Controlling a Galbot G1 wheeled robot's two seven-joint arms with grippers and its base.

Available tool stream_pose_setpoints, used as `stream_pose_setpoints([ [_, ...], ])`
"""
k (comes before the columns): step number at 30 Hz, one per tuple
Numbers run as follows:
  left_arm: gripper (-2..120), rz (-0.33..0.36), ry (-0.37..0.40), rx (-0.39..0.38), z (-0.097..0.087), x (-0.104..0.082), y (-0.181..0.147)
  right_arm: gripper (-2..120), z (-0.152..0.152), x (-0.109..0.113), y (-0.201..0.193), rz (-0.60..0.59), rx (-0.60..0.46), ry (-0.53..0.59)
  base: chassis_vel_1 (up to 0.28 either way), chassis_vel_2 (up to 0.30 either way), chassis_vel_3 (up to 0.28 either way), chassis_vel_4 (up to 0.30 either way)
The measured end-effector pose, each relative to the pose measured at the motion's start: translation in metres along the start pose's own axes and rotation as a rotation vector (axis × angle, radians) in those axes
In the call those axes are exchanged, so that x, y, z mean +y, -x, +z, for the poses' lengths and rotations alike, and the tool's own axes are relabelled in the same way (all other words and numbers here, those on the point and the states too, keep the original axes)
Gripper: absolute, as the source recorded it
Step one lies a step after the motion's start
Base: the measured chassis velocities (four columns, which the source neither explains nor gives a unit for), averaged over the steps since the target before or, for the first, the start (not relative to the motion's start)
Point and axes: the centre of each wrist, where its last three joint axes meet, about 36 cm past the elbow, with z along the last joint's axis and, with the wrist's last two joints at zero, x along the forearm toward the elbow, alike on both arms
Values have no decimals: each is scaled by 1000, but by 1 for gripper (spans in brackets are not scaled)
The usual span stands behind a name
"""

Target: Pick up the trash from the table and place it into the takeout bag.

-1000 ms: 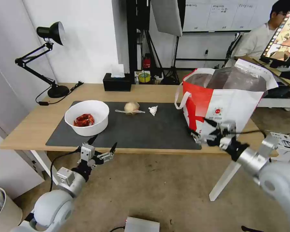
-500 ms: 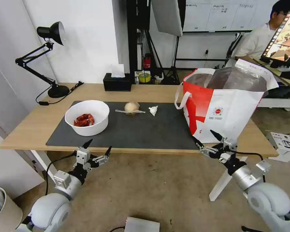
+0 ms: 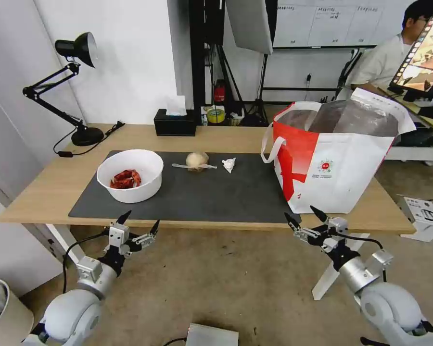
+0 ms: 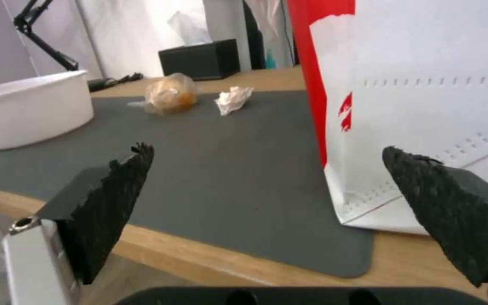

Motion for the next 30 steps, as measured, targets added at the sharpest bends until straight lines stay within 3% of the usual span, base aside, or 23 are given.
stream_pose_setpoints([
  [18, 100, -2, 0, -14, -2, 2, 3, 100, 1, 15, 15, -37, 8, 24, 0, 0, 0, 0],
  [23, 100, -1, 2, -27, -7, 2, 2, 100, -2, 40, 49, -114, 28, 43, 0, 0, 0, 0],
  [26, 100, -7, -2, -36, -11, -2, 0, 100, -10, 61, 98, -171, 42, 39, 0, 0, 0, 0],
  [30, 100, -10, -7, -36, -11, -5, -3, 100, -19, 68, 125, -174, 37, 31, 0, 0, 0, 0],
])
